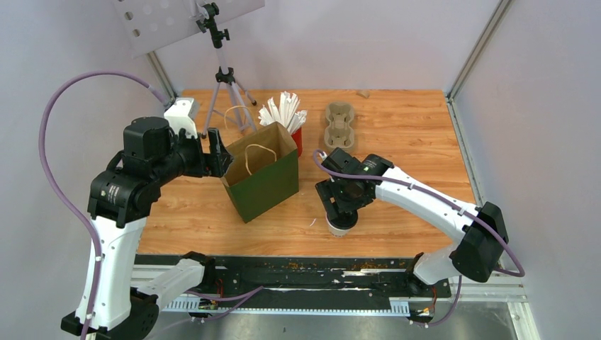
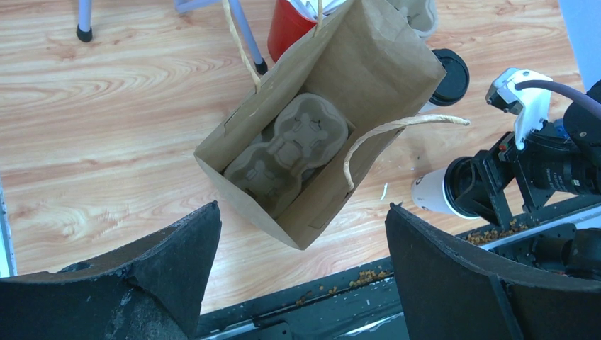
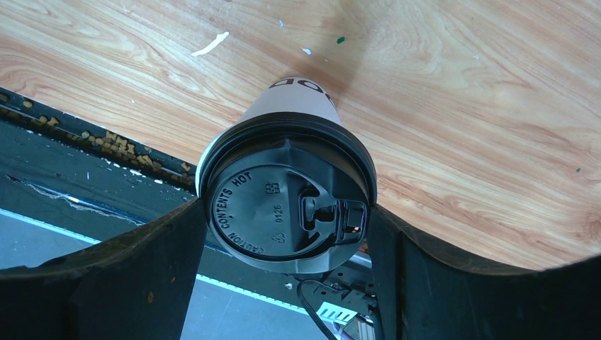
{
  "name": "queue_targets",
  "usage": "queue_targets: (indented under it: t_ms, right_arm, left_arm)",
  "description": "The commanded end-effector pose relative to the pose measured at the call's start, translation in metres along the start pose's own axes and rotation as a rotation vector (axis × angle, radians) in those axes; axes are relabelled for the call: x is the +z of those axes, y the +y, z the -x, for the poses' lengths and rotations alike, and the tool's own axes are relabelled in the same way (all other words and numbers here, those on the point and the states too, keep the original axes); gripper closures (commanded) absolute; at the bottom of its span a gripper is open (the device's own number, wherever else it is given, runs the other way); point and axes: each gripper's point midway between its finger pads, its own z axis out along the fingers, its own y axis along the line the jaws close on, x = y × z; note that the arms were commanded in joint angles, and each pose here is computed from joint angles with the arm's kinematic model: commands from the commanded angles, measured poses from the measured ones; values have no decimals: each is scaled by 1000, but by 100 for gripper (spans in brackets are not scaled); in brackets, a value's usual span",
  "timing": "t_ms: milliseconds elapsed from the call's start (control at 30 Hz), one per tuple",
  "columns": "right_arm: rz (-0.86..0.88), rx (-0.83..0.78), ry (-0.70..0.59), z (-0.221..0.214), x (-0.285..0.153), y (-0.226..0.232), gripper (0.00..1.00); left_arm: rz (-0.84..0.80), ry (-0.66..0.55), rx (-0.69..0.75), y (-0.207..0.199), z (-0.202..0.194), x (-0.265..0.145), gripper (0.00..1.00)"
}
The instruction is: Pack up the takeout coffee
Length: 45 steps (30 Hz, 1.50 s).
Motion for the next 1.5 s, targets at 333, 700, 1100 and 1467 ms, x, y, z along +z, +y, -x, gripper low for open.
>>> queue_targets:
  t_ms: [333, 700, 1100, 1467]
  right_arm:
    - [31, 17, -39, 10, -8, 10, 19]
    - [36, 19, -22, 8, -2, 12, 15]
    - [47, 23, -79, 26, -34, 15, 11]
    - [70, 117, -115, 11, -42, -9, 25]
  left_arm:
    - [1, -32, 24, 1, 4, -5, 7]
    - [2, -27, 27, 2, 3, -8, 7]
    - [-12, 11, 56, -2, 7, -12, 7]
    - [-305, 79, 17, -61, 6, -2, 20]
